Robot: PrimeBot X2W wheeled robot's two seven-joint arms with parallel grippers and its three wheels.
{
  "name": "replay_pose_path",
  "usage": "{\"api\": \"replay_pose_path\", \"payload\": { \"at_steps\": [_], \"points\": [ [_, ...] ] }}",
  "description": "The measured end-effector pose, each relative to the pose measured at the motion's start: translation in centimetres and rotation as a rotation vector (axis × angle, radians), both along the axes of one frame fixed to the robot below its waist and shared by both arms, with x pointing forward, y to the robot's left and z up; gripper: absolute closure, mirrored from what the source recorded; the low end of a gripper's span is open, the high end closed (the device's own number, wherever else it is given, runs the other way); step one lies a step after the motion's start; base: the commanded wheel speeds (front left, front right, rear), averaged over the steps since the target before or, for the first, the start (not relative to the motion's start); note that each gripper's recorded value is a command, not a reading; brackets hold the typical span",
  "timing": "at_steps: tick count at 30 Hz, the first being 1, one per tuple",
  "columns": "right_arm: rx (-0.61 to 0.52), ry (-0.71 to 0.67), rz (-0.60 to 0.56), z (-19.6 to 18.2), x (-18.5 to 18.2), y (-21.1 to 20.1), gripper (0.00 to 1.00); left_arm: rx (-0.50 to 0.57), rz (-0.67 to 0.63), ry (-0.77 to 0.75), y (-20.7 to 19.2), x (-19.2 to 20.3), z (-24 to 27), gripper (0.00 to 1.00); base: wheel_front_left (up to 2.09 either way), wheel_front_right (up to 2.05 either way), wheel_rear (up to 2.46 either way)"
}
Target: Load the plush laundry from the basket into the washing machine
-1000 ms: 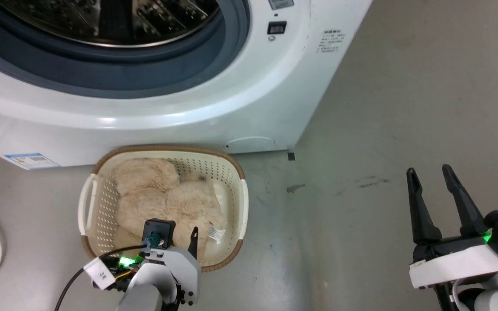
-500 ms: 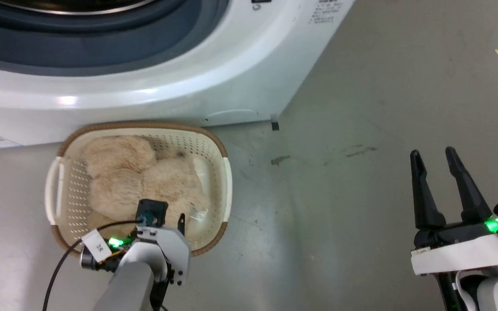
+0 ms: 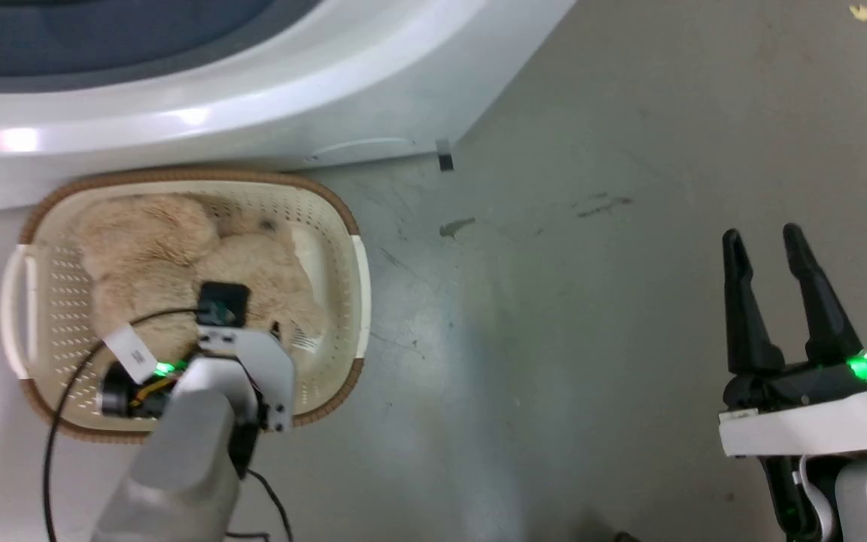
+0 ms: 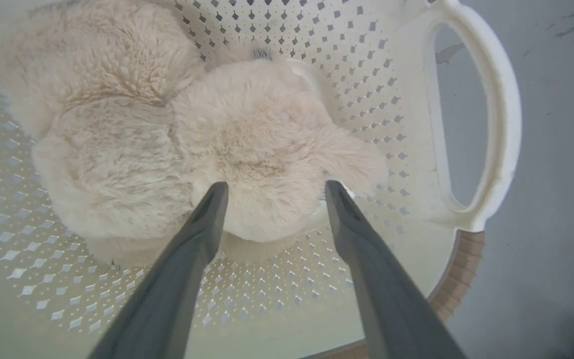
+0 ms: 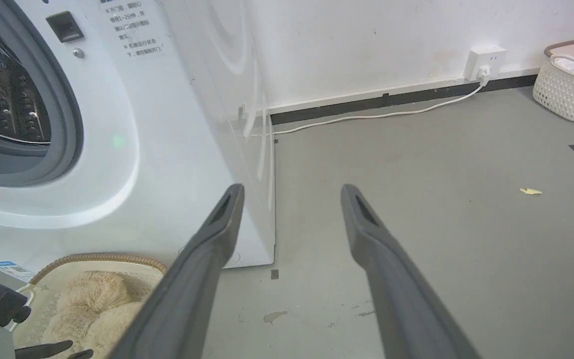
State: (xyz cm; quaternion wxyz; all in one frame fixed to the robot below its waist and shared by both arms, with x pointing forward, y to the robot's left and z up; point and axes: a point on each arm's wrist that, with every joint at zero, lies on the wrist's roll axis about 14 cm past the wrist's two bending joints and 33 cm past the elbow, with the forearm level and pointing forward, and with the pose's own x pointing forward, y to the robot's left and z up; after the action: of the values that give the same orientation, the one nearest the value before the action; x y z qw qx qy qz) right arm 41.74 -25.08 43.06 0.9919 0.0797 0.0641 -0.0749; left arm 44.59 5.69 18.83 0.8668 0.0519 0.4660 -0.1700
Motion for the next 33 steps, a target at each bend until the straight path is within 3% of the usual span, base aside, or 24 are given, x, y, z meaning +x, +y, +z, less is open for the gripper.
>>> {"api": "replay_pose_path", "payload": {
  "at_steps": [15,31,32,33],
  "points": [
    [0.017,0.049,-0.052,-3.1,0.6,-1.5,0.0,0.116,-0.065,0.159,0.9,1.3,-6.8,0.0,0.0,0.0,0.0],
    [0.034,0.113,-0.097,-7.0,1.2,-2.7,0.0,0.147,-0.061,0.303,-0.5,1.7,-13.7,0.0,0.0,0.0,0.0],
    [0.032,0.118,-0.098,-7.2,1.2,-2.8,0.0,0.144,-0.06,0.318,-0.6,1.5,-14.1,0.45,0.0,0.0,0.0],
    [0.029,0.121,-0.1,-7.3,1.2,-2.9,0.0,0.139,-0.059,0.323,-0.9,1.4,-14.3,1.0,0.0,0.0,0.0]
  ]
}}
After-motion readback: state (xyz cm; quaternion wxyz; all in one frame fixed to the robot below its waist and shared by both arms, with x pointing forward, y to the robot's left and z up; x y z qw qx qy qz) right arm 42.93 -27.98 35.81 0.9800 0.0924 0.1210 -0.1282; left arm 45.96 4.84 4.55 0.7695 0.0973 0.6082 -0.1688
